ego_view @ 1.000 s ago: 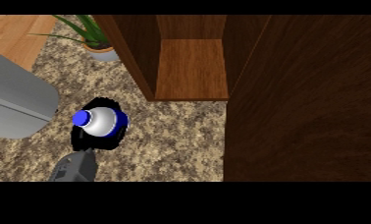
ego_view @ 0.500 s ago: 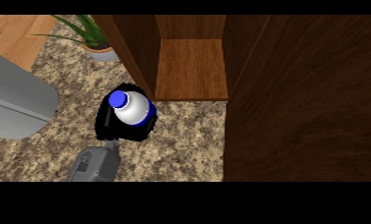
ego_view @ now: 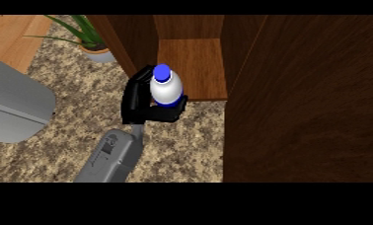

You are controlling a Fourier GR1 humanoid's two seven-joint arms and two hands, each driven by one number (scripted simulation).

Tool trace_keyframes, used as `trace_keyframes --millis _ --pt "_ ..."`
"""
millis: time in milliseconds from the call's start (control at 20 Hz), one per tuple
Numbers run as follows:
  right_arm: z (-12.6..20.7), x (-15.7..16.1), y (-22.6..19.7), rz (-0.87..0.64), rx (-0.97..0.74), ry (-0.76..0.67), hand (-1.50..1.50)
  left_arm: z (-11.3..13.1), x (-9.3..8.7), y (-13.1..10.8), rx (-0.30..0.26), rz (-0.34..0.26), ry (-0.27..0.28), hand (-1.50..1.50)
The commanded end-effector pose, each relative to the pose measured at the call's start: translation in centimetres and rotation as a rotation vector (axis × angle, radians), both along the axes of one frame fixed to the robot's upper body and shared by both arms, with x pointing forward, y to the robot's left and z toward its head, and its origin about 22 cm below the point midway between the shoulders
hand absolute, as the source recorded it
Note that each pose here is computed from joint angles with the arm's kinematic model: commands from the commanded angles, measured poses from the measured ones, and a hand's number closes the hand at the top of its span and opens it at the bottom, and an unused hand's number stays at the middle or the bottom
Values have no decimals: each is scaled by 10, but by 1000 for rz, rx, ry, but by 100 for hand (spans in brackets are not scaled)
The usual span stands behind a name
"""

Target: Pick up the bottled water, place it into the cabinet and close the cabinet

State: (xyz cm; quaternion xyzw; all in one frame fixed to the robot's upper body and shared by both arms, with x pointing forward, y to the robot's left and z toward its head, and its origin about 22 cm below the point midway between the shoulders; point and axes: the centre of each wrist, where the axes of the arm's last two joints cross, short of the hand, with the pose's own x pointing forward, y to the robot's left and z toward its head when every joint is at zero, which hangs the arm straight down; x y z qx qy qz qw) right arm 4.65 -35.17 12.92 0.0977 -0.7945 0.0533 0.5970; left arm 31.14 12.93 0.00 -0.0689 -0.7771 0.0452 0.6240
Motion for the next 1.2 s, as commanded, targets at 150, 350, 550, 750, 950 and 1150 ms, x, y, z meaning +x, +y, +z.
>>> trace_keyframes --millis 150,350,550,750,950,1150 --pt "32 -5 23 28 34 -58 -150 19 23 -33 115 80 49 150" --pt "28 -1 22 46 50 -54 -150 38 54 -39 152 110 80 150" --pt "21 -4 20 51 43 -42 -150 13 61 -28 154 106 116 150" --pt "36 1 10 81 56 -59 -150 19 78 -29 149 126 133 150" --pt "11 0 6 71 87 -62 -150 31 93 -39 158 172 112 150" --pt "27 -4 11 70 61 -54 -150 33 102 -36 182 173 73 150"
